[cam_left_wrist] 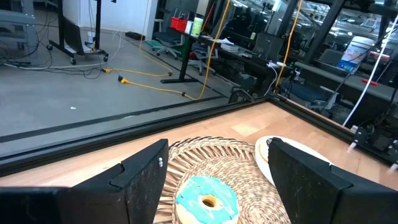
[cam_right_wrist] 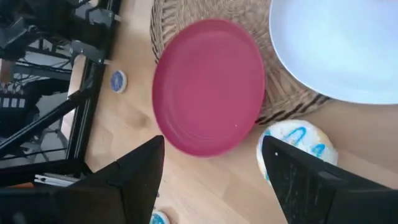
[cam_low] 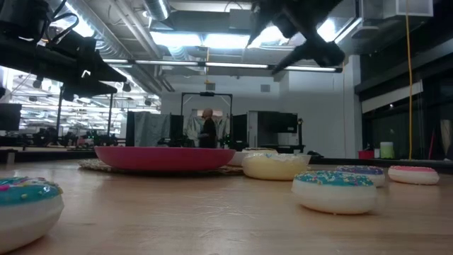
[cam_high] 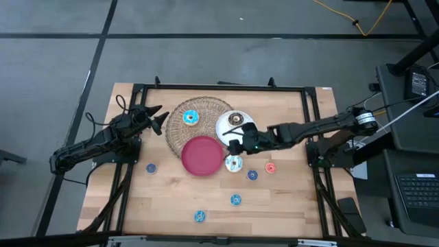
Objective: Pick & Place donuts
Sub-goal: Put the white donut on the white plate
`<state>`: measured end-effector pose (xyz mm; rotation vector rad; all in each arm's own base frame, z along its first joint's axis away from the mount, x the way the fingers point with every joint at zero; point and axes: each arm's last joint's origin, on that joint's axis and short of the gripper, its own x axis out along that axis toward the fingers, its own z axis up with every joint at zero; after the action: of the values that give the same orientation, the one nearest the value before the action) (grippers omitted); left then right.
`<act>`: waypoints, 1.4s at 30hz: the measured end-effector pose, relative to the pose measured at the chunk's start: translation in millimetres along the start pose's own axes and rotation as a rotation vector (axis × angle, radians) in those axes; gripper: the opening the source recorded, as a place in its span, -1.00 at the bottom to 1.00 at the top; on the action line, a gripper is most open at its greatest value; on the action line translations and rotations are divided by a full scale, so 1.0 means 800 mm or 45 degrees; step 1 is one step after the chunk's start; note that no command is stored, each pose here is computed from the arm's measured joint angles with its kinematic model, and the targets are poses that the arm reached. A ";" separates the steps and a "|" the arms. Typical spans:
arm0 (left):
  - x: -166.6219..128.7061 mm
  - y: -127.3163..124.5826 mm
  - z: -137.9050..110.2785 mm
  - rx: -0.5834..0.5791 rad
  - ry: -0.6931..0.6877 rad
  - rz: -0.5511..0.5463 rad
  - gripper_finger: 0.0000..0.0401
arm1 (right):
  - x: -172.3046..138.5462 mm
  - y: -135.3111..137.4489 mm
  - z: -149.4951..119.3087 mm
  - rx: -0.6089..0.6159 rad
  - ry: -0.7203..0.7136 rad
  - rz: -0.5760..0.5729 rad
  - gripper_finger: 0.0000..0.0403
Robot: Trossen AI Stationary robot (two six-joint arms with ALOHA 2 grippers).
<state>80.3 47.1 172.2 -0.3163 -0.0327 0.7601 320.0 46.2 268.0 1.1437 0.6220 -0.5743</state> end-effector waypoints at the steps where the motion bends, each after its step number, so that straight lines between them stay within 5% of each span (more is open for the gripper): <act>1: 0.000 0.000 0.000 0.000 0.000 0.000 0.33 | 0.001 -0.005 -0.005 0.009 0.005 -0.007 0.35; 22: 0.000 0.000 0.000 0.000 -0.001 0.000 0.33 | 0.031 -0.090 -0.047 0.044 0.068 -0.095 0.35; 42: 0.000 0.000 0.000 0.000 -0.001 -0.001 0.33 | 0.095 -0.125 -0.072 -0.015 0.174 -0.175 0.35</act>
<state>80.3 47.0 172.3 -0.3163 -0.0334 0.7598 294.6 61.8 133.2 1.1416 0.8255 -0.6122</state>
